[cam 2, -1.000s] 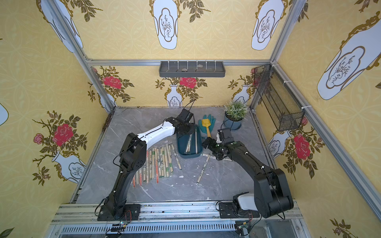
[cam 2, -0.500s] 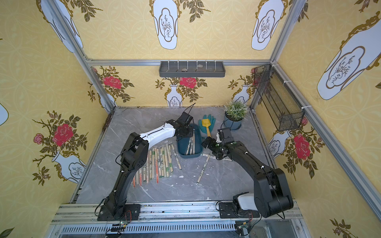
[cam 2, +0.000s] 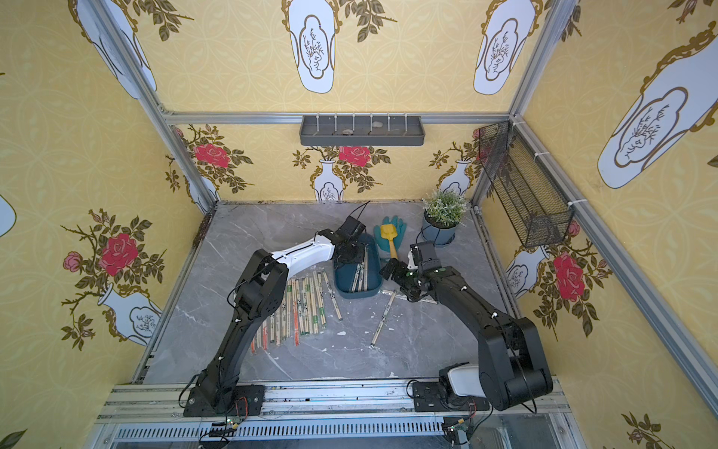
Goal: Take the paired disposable chopsticks out of the storage box
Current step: Pick up the paired disposable chopsticks from the storage box.
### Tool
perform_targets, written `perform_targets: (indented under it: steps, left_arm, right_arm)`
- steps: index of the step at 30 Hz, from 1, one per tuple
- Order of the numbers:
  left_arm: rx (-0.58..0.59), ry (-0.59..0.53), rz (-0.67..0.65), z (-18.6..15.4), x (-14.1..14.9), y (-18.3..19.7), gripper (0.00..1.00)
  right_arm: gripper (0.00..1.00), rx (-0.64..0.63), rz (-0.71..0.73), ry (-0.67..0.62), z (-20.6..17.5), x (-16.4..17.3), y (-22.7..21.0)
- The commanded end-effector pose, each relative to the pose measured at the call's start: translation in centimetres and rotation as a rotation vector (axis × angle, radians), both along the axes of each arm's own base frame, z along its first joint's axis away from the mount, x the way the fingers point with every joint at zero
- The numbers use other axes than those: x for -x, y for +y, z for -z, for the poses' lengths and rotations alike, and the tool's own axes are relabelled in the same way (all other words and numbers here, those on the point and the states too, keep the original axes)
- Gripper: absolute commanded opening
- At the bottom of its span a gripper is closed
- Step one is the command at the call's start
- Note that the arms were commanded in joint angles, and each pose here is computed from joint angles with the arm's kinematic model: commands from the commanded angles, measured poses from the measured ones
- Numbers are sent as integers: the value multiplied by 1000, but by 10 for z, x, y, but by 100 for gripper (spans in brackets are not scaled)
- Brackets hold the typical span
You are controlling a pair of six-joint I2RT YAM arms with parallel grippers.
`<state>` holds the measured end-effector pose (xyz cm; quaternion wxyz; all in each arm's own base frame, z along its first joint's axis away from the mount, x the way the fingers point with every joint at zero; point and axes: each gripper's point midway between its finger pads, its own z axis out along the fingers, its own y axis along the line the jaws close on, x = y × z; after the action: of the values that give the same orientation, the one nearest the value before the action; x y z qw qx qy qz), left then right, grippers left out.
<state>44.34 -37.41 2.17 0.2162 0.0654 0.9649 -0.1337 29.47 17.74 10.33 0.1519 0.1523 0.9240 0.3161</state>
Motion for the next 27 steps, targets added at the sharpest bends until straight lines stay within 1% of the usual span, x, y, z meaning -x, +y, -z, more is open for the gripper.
perform_targets:
  steps: [1, 4, 8, 12, 15, 23, 27]
  left_arm:
    - [-80, 51, 3, 21, 10, 13, 32]
    - [-138, 59, -12, 26, 10, 23, 30]
    - [-226, 56, -48, 28, 11, 41, 21]
    - [-236, 31, -61, 19, 10, 46, 21]
    - [-210, 6, -61, 7, 8, 44, 22]
    - [-116, -27, -36, -18, 10, 29, 36]
    - [-101, -37, -26, -25, 13, 25, 39]
  right_arm:
    - [97, -9, 1, -26, -4, -4, 1]
    - [97, -9, 1, -27, -4, -4, 1]
    - [98, -9, 1, -25, -4, -4, 1]
    - [98, -9, 2, -23, -3, -4, 1]
    - [98, -9, 1, -23, -3, -4, 2]
    - [97, -12, -1, -21, -2, -5, 3]
    - [98, -14, -3, -17, -2, -5, 3]
